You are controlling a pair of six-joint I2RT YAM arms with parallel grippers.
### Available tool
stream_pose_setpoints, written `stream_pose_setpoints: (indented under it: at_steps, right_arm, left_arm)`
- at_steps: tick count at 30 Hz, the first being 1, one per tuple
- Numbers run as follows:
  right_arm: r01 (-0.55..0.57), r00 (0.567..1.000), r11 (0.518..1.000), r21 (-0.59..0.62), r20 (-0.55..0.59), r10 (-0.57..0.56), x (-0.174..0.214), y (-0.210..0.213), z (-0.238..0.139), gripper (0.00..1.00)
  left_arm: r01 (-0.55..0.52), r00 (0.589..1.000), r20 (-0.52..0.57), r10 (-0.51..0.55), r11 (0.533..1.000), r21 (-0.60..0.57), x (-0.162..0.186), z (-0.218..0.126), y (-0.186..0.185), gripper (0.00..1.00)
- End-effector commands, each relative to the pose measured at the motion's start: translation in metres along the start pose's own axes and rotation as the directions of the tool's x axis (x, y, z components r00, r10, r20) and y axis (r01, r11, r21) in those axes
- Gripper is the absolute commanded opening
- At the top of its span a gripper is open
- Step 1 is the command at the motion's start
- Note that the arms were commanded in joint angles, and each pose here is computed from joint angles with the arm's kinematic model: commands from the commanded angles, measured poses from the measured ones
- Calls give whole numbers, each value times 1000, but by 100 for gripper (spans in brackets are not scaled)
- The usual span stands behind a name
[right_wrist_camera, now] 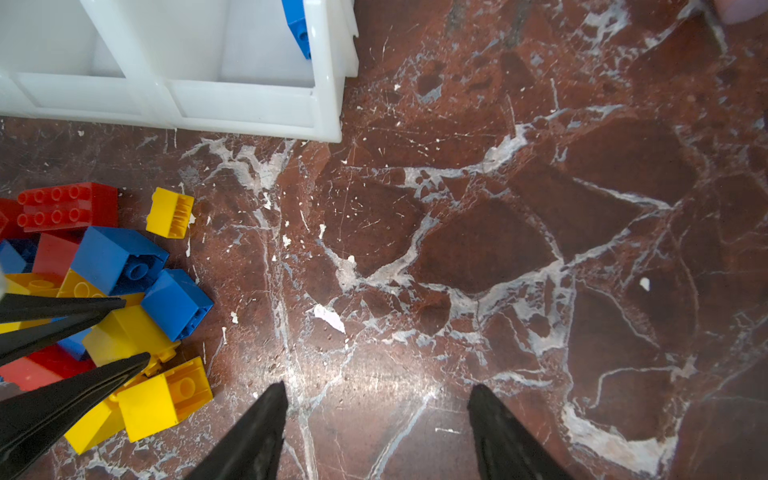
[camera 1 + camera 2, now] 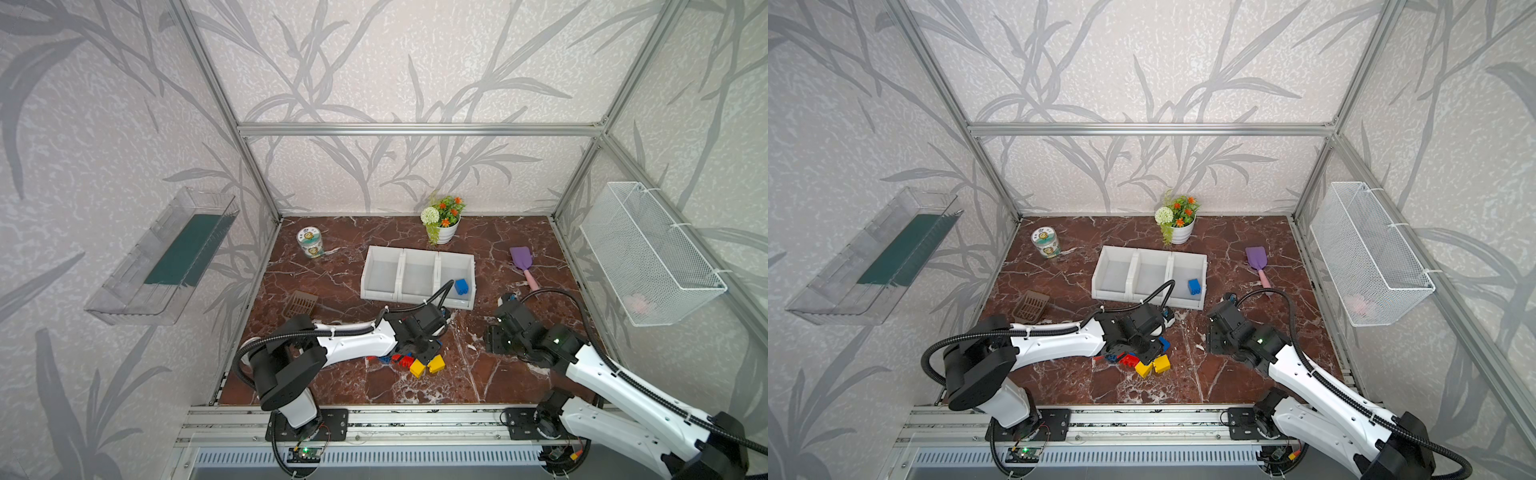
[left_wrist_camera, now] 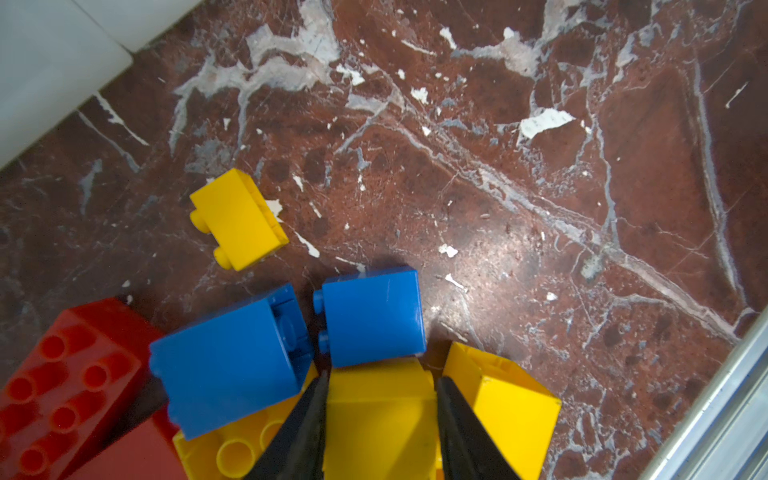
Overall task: Sort the legos into containers by color
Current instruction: 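Lower the left gripper onto a yellow brick in the pile and grasp it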
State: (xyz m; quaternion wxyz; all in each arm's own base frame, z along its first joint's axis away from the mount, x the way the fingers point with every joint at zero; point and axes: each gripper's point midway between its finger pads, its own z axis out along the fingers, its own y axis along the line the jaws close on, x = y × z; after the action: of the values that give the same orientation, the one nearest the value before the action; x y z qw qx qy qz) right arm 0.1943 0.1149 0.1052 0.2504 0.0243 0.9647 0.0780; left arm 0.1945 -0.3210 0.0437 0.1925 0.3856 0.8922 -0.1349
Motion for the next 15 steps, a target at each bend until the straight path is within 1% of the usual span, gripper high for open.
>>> stream_pose_setpoints:
  at_steps: [1,3,5,11,15]
  right_arm:
    - [-6,1000,1000,14,1,6,0,-3,-1,70]
    - [-4,1000,1000,15,3,4,-1,-3,-2,70]
    - [-4,1000,1000,16,6,4,-2,-3,-3,70]
    - [0,1000,1000,17,16,0,-6,-2,-9,70]
    - [1,1000,1000,20,29,-2,-10,-3,-14,70]
  left_arm:
    - [-19,1000,-6,19,999,-34,-1,-6,4,39]
    - [-21,1000,11,22,999,-34,-7,-10,3,35]
    - [-10,1000,23,11,999,-49,-13,-14,6,34]
    - [2,998,60,4,995,-99,-32,-29,14,34]
    - [12,993,118,2,992,-124,-54,-44,22,34]
